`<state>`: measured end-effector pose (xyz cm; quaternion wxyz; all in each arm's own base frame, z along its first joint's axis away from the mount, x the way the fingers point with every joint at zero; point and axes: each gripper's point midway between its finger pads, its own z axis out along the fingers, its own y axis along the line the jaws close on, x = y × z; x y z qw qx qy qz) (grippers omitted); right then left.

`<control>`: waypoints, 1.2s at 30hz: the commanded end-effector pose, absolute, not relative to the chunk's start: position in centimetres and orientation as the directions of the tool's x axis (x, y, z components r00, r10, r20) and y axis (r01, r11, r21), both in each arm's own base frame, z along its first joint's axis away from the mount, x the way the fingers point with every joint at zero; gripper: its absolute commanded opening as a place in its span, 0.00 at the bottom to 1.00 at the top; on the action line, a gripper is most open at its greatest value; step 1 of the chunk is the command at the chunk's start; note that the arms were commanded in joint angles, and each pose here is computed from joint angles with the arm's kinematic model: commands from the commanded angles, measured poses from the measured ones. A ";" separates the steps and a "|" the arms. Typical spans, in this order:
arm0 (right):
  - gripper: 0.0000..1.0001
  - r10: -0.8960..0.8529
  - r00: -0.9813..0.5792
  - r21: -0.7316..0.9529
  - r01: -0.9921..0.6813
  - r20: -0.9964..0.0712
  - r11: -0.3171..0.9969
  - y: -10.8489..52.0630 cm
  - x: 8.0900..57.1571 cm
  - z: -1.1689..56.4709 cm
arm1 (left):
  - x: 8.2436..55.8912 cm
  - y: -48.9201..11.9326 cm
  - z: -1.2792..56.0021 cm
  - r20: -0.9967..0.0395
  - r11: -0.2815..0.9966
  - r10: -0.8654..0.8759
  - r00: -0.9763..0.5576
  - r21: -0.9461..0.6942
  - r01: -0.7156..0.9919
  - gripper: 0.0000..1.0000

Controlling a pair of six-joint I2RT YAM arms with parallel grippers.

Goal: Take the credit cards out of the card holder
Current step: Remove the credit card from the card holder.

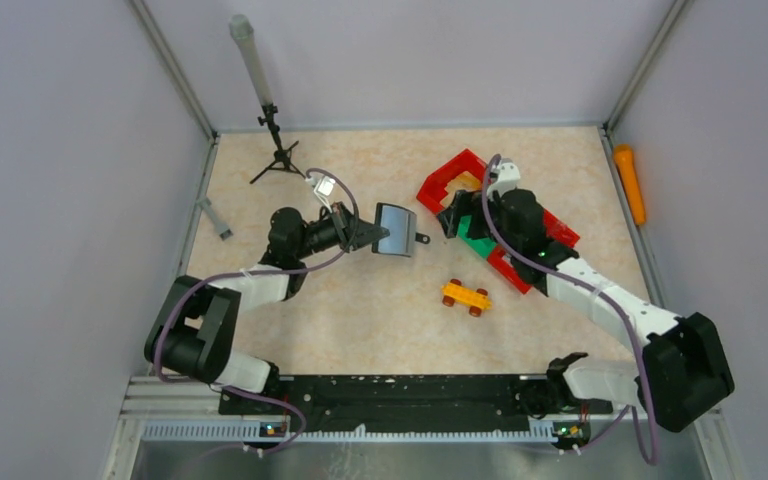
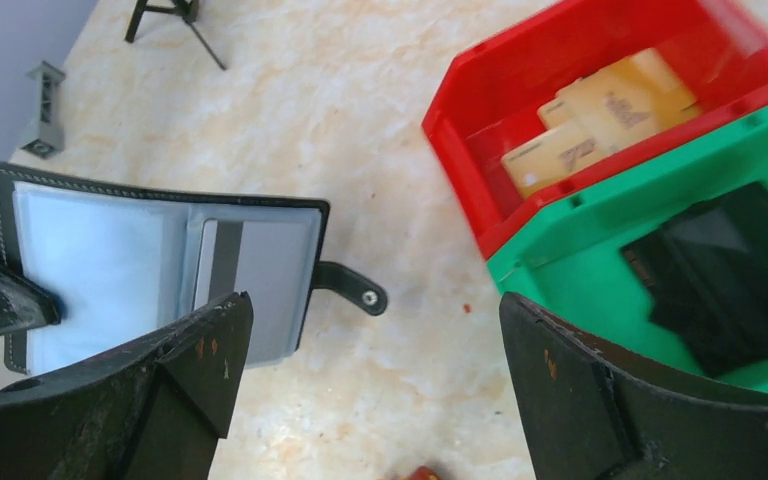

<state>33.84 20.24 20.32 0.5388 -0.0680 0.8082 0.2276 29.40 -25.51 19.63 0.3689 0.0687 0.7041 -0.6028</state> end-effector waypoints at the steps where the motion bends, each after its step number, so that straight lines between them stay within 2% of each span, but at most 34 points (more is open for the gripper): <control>1: 0.95 0.320 -0.368 0.464 -0.421 -0.873 0.780 22.7 34.1 21.0 | 28.5 -26.0 22.2 -0.642 0.153 -0.357 -0.678 -0.756 0.636 0.00; 7: 0.95 0.378 -0.365 0.510 -0.400 -0.851 0.761 22.3 33.8 18.0 | 29.5 -25.9 20.7 -0.643 0.225 -0.344 -0.685 -0.764 0.604 0.00; 14: 0.95 0.391 -0.387 0.545 -0.484 -0.835 0.685 23.4 32.6 16.4 | 29.5 -25.9 20.5 -0.664 0.253 -0.321 -0.675 -0.747 0.614 0.00; 19: 0.91 0.363 -0.387 0.517 -0.454 -0.848 0.726 22.6 33.0 15.6 | 29.7 -26.3 19.8 -0.664 0.276 -0.303 -0.684 -0.748 0.604 0.00; 27: 0.81 0.288 -0.446 0.474 -0.389 -0.847 0.790 22.2 34.0 12.9 | 33.7 -24.0 11.1 -0.539 0.613 -0.281 -0.794 -0.737 0.284 0.00; 31: 0.80 0.249 -0.496 0.472 -0.396 -0.832 0.788 23.1 34.2 11.7 | 34.7 -22.8 8.3 -0.491 0.708 -0.261 -0.831 -0.682 0.181 0.00; 36: 0.74 0.208 -0.548 0.465 -0.384 -0.810 0.798 23.6 34.4 10.2 | 35.2 -21.4 6.7 -0.480 0.790 -0.238 -0.844 -0.602 0.119 0.00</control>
